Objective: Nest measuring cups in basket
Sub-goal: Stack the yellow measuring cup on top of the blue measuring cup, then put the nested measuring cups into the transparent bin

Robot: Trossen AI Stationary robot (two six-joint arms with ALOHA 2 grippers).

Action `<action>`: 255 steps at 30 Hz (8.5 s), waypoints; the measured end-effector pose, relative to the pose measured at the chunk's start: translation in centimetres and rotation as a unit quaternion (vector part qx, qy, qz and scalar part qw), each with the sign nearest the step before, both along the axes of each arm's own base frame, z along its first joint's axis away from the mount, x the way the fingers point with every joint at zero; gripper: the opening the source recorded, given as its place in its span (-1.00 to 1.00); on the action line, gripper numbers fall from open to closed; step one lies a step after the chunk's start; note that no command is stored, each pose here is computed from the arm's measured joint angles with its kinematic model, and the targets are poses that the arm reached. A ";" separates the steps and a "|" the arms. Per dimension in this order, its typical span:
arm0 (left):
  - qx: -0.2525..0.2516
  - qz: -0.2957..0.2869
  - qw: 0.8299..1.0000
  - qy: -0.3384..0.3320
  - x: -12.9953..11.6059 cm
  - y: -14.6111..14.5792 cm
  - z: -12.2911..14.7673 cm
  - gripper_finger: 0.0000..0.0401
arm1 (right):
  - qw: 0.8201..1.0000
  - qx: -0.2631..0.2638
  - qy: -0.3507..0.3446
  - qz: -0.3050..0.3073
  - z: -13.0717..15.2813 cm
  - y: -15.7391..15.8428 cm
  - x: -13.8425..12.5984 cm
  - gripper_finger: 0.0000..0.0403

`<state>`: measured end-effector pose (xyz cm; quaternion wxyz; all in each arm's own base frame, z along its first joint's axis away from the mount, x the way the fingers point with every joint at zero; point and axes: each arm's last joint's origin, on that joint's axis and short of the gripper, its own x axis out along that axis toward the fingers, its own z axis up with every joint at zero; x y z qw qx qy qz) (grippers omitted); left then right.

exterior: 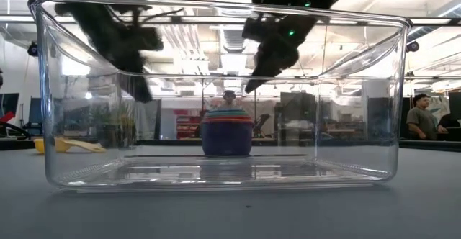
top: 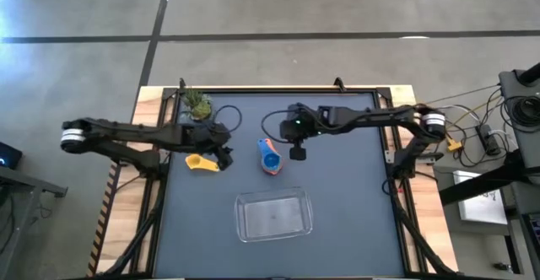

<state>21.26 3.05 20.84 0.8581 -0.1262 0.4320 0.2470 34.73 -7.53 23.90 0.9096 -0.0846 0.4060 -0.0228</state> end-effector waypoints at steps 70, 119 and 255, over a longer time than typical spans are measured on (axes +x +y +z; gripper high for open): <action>-0.058 0.160 0.937 0.306 -2.5 -6.2 -5.2 -0.20 | 0.990 0.006 -0.137 -0.018 -0.2 2.6 -7.9 -0.96; 0.347 -0.443 0.808 0.175 8.6 -6.1 4.5 -1.00 | 0.990 0.013 -0.134 -0.048 -0.3 2.5 -8.0 -0.96; 0.081 -0.483 0.847 0.208 16.5 5.4 -3.2 -0.41 | 0.989 0.000 -0.142 -0.044 1.1 2.9 -9.6 -0.96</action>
